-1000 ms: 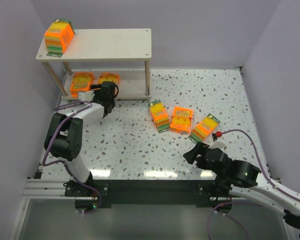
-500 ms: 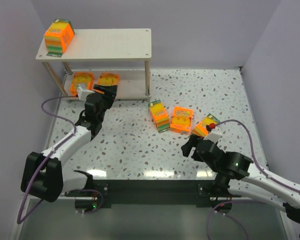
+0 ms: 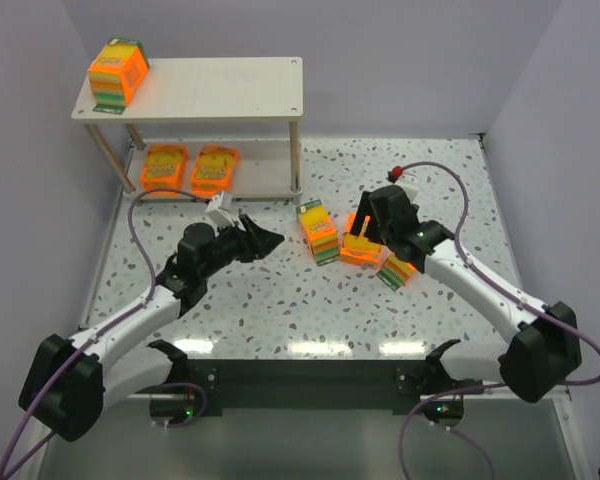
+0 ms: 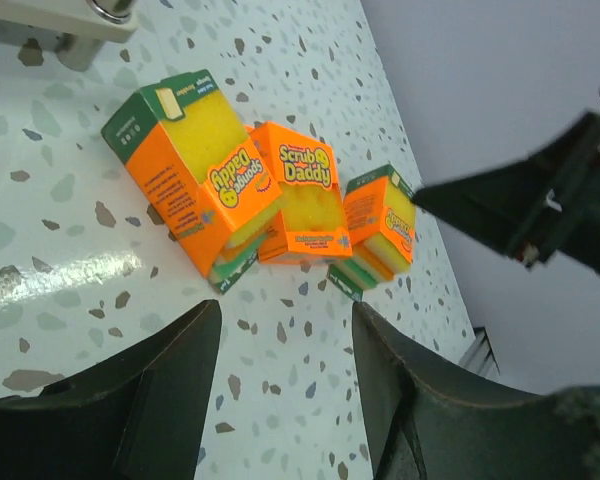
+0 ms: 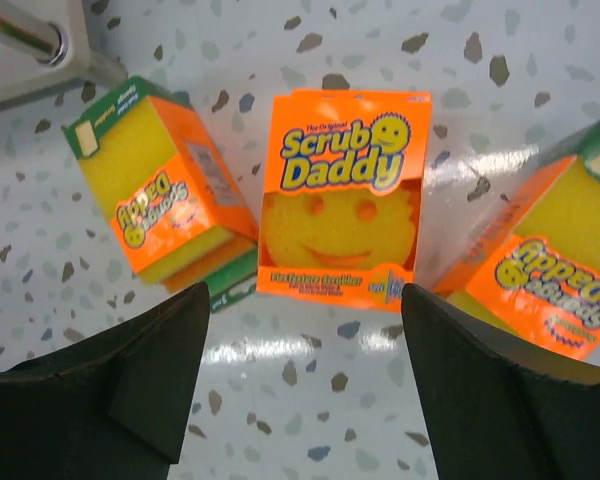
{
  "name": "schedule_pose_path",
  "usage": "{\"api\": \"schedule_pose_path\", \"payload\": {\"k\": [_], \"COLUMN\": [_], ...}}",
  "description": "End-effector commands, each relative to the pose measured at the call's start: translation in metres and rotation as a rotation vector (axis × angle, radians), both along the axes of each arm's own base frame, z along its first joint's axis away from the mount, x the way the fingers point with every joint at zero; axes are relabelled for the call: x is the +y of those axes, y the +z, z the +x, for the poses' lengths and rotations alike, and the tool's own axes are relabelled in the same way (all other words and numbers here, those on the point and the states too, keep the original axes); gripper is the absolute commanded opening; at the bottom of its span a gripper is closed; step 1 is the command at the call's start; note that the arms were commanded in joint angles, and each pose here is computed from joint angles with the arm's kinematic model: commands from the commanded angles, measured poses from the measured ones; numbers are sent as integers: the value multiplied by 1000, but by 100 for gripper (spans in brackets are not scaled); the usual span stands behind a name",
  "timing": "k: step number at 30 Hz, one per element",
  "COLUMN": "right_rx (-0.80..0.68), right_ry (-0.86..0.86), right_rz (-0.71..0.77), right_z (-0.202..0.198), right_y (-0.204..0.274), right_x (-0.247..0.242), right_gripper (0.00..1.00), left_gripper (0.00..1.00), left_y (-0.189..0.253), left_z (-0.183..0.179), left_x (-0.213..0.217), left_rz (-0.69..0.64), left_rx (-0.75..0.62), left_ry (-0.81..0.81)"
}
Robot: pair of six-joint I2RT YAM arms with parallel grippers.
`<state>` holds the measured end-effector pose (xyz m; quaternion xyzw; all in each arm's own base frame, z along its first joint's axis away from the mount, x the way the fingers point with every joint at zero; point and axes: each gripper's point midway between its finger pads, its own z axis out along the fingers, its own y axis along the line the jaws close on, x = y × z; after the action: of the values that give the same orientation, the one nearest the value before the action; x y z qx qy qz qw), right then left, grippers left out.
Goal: Place and organize the cleaning sponges onto the shelf
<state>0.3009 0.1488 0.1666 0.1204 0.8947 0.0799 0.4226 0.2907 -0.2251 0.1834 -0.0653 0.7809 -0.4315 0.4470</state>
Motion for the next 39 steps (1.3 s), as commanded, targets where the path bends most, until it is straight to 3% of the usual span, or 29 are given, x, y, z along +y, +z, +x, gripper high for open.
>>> {"api": "schedule_pose_path", "payload": {"k": [1, 11, 27, 33, 39], "right_rx": [-8, 121, 299, 316, 437], "right_ry": [45, 0, -55, 11, 201], "right_rz": [-10, -30, -24, -2, 78], "right_z": [43, 64, 30, 3, -54], "right_y": [1, -66, -138, -131, -129], "right_x": [6, -18, -25, -26, -10], "right_gripper": [80, 75, 57, 46, 35], "left_gripper": [59, 59, 56, 55, 55], "left_y": [1, -22, -42, -41, -41], "left_z": [-28, -76, -83, -83, -79], "left_x": [-6, 11, 11, 11, 10], "left_rz": [38, 67, 81, 87, 125], "left_rx": [-66, -59, -4, -4, -7], "left_ry": [-139, -198, -219, -219, -234]}}
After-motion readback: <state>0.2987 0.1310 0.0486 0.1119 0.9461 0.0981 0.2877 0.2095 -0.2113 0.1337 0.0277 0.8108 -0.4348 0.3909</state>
